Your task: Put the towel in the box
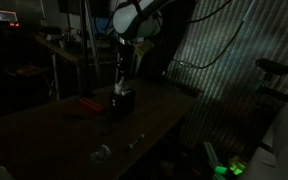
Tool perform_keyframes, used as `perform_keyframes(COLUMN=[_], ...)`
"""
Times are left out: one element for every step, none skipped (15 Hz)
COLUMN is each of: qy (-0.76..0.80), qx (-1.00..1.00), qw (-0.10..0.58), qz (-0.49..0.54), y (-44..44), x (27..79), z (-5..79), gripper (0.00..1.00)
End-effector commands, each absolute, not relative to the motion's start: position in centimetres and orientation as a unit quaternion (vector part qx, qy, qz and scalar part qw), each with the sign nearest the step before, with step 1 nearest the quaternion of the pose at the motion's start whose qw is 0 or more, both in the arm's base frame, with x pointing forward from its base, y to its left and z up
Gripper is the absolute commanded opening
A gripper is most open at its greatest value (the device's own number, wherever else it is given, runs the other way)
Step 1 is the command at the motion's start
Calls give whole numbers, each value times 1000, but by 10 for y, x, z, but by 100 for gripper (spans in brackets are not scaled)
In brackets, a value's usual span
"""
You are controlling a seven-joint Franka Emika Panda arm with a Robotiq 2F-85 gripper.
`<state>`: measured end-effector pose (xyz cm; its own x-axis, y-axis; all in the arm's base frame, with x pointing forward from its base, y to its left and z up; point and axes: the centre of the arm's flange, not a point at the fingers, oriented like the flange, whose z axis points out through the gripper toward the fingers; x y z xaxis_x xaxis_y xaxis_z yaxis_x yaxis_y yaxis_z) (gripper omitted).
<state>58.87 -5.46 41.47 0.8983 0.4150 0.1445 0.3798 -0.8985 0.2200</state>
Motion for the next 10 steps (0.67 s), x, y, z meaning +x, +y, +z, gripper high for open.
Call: perform_keyframes(qy=[216, 220, 224, 228, 231, 234, 235, 236, 237, 237], qx=[965, 964, 963, 962, 961, 960, 960, 960, 960, 961], qw=[104, 103, 102, 102, 102, 101, 100, 98, 96, 93], qz=[109, 111, 112, 113, 114, 114, 114, 114, 112, 110], y=[-40, -37, -34, -31, -29, -28, -28, -29, -30, -32], x=[600, 604, 608, 613, 617, 621, 625, 628, 630, 632], z=[424, 423, 423, 422, 421, 419, 417, 414, 409, 403], gripper=[0, 0, 0, 0, 0, 0, 0, 0, 0, 0])
